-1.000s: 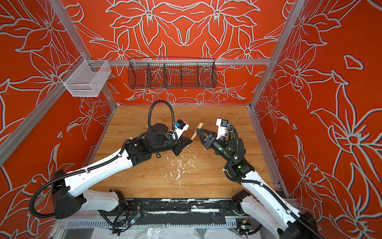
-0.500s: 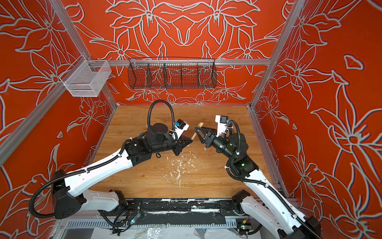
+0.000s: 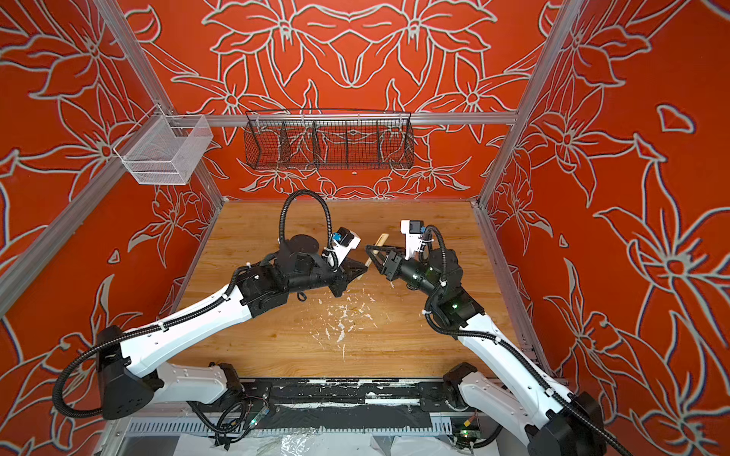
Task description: Insert the pens into the pen caps
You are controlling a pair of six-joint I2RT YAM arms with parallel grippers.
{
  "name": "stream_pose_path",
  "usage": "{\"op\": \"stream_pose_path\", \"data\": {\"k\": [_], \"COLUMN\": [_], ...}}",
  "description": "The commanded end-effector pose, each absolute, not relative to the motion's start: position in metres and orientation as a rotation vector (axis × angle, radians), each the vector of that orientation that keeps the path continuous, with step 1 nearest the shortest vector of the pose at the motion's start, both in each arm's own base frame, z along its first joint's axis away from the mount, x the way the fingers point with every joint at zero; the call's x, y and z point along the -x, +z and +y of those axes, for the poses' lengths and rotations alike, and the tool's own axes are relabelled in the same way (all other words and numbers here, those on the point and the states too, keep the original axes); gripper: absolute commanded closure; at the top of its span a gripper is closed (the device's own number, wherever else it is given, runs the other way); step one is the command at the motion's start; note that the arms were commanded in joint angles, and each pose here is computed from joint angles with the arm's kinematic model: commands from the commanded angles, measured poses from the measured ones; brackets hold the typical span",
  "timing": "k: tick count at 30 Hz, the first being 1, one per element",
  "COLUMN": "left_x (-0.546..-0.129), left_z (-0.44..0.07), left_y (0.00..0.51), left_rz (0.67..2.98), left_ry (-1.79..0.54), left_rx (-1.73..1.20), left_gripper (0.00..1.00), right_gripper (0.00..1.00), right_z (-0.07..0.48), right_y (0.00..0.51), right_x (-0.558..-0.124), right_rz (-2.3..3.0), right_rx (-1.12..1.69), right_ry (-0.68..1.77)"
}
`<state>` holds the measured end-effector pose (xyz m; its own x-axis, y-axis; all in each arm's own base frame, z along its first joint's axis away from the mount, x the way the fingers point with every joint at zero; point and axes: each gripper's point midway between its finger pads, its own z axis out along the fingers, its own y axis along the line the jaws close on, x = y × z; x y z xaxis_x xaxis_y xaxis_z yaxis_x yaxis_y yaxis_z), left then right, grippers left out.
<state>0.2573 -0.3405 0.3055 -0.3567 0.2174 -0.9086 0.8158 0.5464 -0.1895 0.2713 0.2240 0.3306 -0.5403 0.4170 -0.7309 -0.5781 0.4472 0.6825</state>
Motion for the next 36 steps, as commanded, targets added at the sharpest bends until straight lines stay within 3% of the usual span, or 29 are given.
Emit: {"op": "stream_pose_path", "data": {"k": [1,12,19,23,25,27,30,36], "left_x": [-0.258,-0.260,-0.261,-0.260,-0.259,-0.255,-0.248,-0.245], "left_z": [-0.343,-0.344,-0.347,-0.353,-0.354,-0.352,-0.349,-0.347], "left_y": [0.314,0.311,0.324,0.325,0.322,0.319,0.316,0.309], "left_rz": [1.823,1.833,1.796,1.804,1.830,1.843,1.846,1.886], "left_ry": [-0.824,-0.814,-0.824,-0.852,-0.857,-0.862,-0.861,-0.838], "left_rx": [-0.865,-0.858,-0.868,-0.883,-0.892,-0.905,-0.942,-0.989], "left_gripper": [1.00,1.00,1.00,0.99,0.68,0.52,0.41,0.42], "right_gripper": [0.63,0.71,0.97,1.00,1.00,1.00,1.00,1.00], "right_z": [0.225,0.223,0.225,0.225,0.224,0.223,0.226,0.242], "right_y": [0.352,0.353,0.353,0.357,0.356,0.354,0.352,0.349], "right_x": [-0.267,-0.267,-0.267,-0.268,-0.270,-0.270,-0.270,-0.263], "right_rz": [1.652,1.653,1.654,1.666,1.696,1.726,1.770,1.808], "right_rx": [0.162,0.156,0.162,0.171,0.181,0.202,0.267,0.401], "right_ry": [1.305,1.298,1.308,1.285,1.247,1.203,1.161,1.205]}}
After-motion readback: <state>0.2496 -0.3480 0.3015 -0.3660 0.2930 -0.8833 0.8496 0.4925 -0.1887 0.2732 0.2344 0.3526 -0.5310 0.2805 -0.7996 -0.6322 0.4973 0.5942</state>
